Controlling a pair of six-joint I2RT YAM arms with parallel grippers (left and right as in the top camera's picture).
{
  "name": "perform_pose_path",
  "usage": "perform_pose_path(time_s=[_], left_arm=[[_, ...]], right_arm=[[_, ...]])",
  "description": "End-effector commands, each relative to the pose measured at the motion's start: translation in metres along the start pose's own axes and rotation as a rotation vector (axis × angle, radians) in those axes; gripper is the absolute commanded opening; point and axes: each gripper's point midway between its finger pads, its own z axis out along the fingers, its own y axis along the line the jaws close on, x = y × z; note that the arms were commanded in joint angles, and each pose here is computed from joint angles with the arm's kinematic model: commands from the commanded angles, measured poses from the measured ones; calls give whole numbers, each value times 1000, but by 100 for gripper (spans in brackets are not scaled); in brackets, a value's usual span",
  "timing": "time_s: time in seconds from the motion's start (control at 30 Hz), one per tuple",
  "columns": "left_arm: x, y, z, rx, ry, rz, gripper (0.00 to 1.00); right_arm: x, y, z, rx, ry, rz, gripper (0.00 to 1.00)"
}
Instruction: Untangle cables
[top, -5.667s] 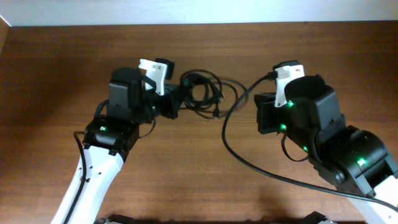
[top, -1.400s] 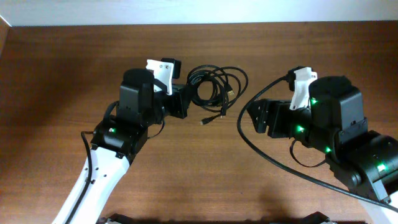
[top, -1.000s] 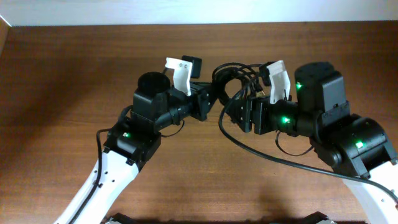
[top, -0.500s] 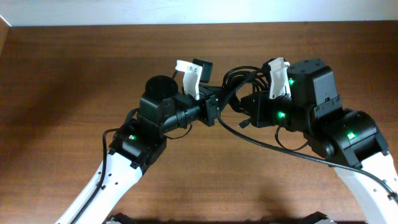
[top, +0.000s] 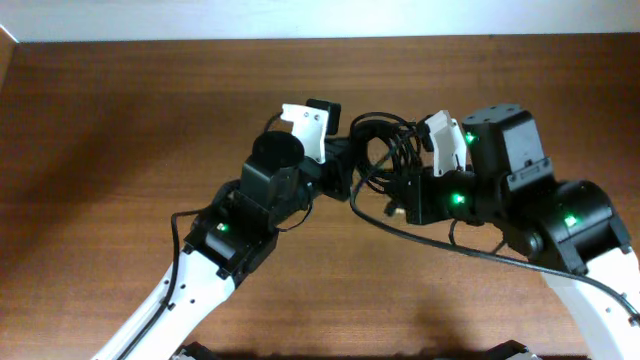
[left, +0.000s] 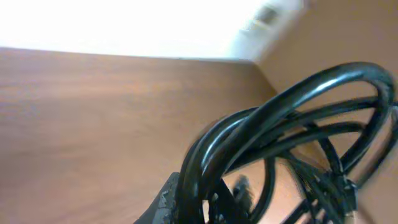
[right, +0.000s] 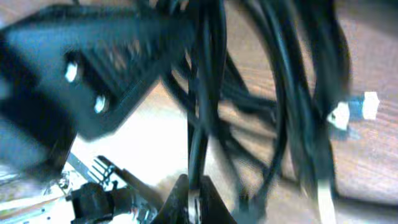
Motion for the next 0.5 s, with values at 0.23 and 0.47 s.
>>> perform_pose_path(time_s=[0.23,0.47], left_arm=[[-38,65,-15,-297,-169,-22,0],[-27,20,-5,-28,-91,-327,0]], right_arm=[[14,23,-29,-79,-27,-57,5],[-9,15,-24,-31,-105,-27,61]])
